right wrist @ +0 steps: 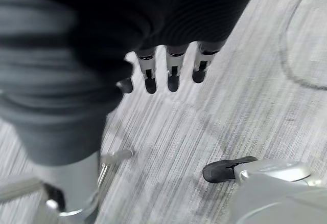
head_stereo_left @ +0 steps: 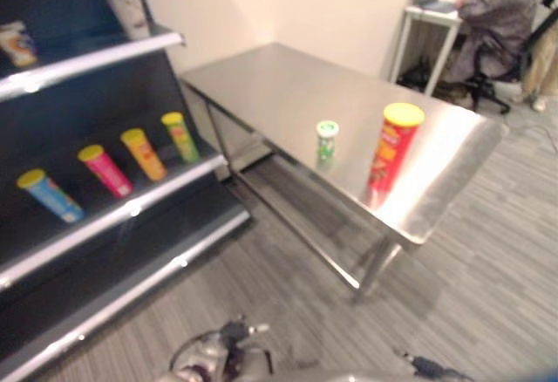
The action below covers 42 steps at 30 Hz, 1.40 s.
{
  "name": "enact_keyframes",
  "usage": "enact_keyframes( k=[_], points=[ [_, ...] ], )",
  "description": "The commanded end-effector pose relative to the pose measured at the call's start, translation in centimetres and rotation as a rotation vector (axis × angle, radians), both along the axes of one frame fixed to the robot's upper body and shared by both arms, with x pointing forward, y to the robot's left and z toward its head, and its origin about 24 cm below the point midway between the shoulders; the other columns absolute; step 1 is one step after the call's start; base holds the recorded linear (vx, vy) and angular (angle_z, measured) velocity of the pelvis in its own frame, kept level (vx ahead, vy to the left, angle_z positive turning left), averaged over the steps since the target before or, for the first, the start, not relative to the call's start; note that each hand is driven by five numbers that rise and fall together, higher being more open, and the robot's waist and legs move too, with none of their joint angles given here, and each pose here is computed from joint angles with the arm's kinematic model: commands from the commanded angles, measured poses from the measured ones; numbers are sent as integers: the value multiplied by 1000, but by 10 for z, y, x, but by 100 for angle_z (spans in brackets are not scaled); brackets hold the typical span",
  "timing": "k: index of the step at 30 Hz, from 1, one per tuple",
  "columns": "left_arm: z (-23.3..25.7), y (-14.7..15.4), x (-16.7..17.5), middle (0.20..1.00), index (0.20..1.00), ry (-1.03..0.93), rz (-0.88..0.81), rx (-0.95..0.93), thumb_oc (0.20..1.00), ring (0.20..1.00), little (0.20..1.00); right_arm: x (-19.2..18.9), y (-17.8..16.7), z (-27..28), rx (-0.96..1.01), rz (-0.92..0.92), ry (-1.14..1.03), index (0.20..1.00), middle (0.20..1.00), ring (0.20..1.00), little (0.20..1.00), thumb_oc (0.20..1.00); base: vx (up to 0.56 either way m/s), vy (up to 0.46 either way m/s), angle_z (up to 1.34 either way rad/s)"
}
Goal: Put the goods on the table back onto the shelves and tidy them up.
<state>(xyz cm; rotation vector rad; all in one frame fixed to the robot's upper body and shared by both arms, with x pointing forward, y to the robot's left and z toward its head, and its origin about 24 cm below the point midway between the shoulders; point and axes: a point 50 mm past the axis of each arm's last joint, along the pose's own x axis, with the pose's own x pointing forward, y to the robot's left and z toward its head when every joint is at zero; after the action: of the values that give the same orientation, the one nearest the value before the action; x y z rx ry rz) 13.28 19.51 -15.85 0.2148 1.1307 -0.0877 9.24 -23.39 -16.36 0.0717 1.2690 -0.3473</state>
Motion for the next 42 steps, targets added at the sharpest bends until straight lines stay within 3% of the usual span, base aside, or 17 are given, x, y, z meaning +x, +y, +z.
enact_keyframes(
  k=[1,9,14,20,25,28,32,33,34,37,38,41,42],
  points=[
    [-6,-4,-17,1000,1000,48,-6,6,1000,1000,1000,1,-2,1,-12,9,-20,1000,1000,1000,1000,1000,128,79,-38],
    [-5,-8,-13,1000,1000,27,-25,10,1000,1000,1000,0,-15,4,-60,63,-6,1000,1000,1000,1000,1000,205,259,-92],
    [-5,-12,-11,1000,1000,28,-145,52,1000,1000,1000,-8,-12,1,-37,-34,-14,1000,1000,1000,1000,1000,138,372,-51],
    [-9,9,-33,1000,1000,96,73,29,1000,1000,1000,-47,-18,-3,-41,-263,88,1000,1000,1000,1000,1000,-23,116,-93],
    [-10,16,-43,1000,1000,128,129,25,1000,1000,1000,-74,-28,-1,-60,-370,149,1000,1000,1000,1000,1000,26,-29,-47],
    [-12,15,-54,1000,1000,183,30,32,1000,1000,1000,-110,-56,9,-123,-540,193,1000,1000,1000,1000,1000,35,-77,-32],
    [-11,15,-49,1000,1000,185,-90,49,1000,1000,1000,-126,-87,23,-209,-678,156,1000,1000,1000,1000,1000,3,-48,-14],
    [-10,18,-47,1000,1000,183,-106,56,1000,1000,1000,-134,-100,31,-248,-746,135,1000,1000,1000,1000,1000,21,-73,-15],
    [-7,28,-41,1000,1000,174,-129,84,1000,1000,1000,-155,-136,55,-371,-928,55,1000,1000,1000,1000,1000,21,-73,-12],
    [-6,30,-39,1000,1000,171,-154,90,1000,1000,1000,-170,-161,76,-469,-1058,-21,1000,1000,1000,1000,1000,8,-22,-2],
    [-6,30,-39,1000,1000,171,-155,89,1000,1000,1000,-170,-161,76,-469,-1058,-21,1000,1000,1000,1000,1000,13,-32,0],
    [-4,32,-31,1000,1000,139,-202,112,1000,1000,1000,-161,-213,127,-728,-1022,-223,1000,1000,1000,1000,1000,3,-12,0],
    [-4,31,-32,1000,1000,140,-205,111,1000,1000,1000,-162,-213,126,-732,-1022,-219,1000,1000,1000,1000,1000,0,0,0]
  ],
)
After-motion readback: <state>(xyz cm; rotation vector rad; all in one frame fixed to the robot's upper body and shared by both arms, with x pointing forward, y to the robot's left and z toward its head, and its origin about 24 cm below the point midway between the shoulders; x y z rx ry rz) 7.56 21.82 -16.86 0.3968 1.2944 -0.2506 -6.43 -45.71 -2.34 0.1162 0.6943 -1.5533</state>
